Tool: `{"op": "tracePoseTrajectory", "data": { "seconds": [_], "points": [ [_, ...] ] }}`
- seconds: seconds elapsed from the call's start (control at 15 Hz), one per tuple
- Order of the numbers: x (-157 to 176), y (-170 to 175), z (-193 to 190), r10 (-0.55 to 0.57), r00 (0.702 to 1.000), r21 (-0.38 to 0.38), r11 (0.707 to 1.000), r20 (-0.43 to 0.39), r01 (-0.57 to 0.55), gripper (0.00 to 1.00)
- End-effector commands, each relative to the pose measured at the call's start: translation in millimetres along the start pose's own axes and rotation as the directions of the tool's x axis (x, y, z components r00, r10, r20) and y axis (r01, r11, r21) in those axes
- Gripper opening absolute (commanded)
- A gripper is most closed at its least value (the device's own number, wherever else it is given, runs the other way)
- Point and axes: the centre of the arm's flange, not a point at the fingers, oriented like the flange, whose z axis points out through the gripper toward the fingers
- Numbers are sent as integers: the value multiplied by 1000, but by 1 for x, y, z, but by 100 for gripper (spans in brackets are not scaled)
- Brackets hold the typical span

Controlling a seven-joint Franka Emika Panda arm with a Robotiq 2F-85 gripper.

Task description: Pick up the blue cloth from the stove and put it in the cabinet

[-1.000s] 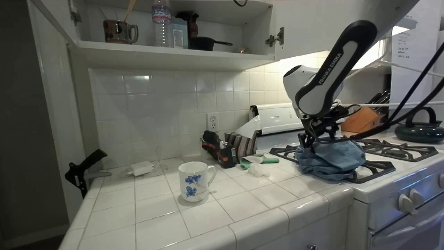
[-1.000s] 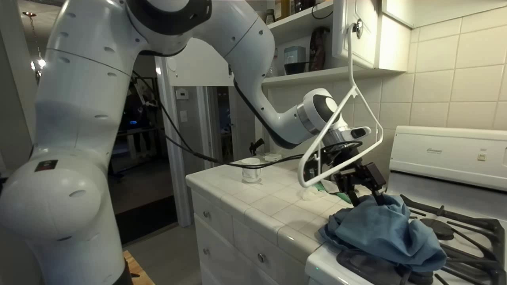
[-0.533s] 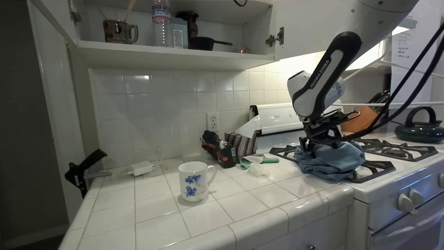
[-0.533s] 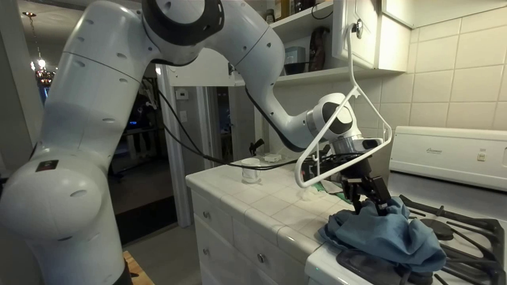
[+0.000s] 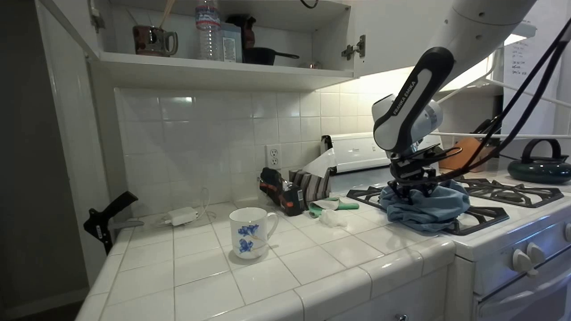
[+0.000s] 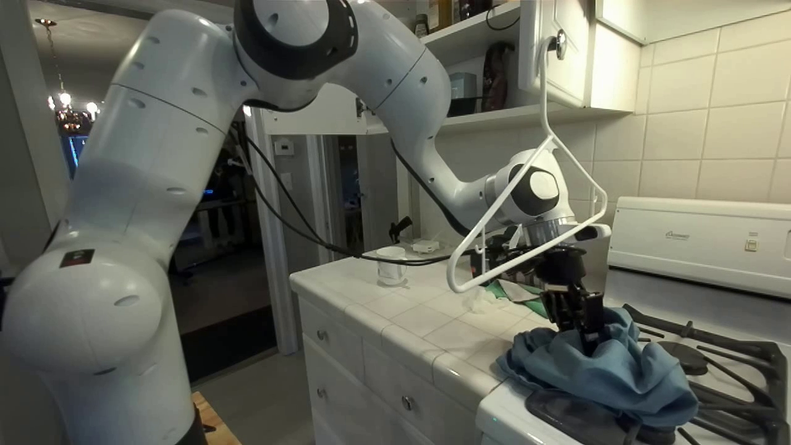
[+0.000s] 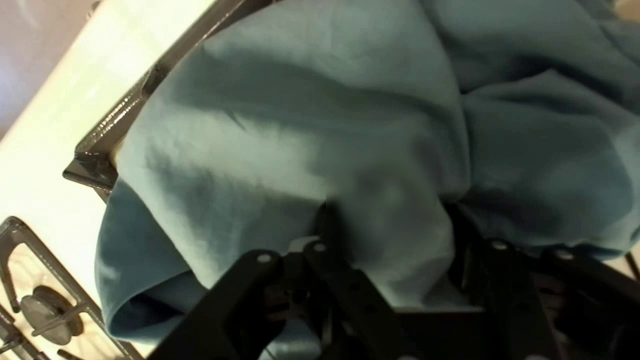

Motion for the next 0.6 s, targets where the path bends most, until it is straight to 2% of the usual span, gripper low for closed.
{"op": "tracePoseTrajectory", "data": {
  "seconds": [0.0,0.2,0.33,0.53],
  "points": [
    [6,-4,2,12,999,-13,1000,32,-12,22],
    [1,-6,-2,18,999,-16,1000,49,-18,2],
    [-6,-8,-10,11,998,-3,1000,58,-11,0],
    [-23,-14,-35,-17,997,68,998,79,11,3]
  ]
}}
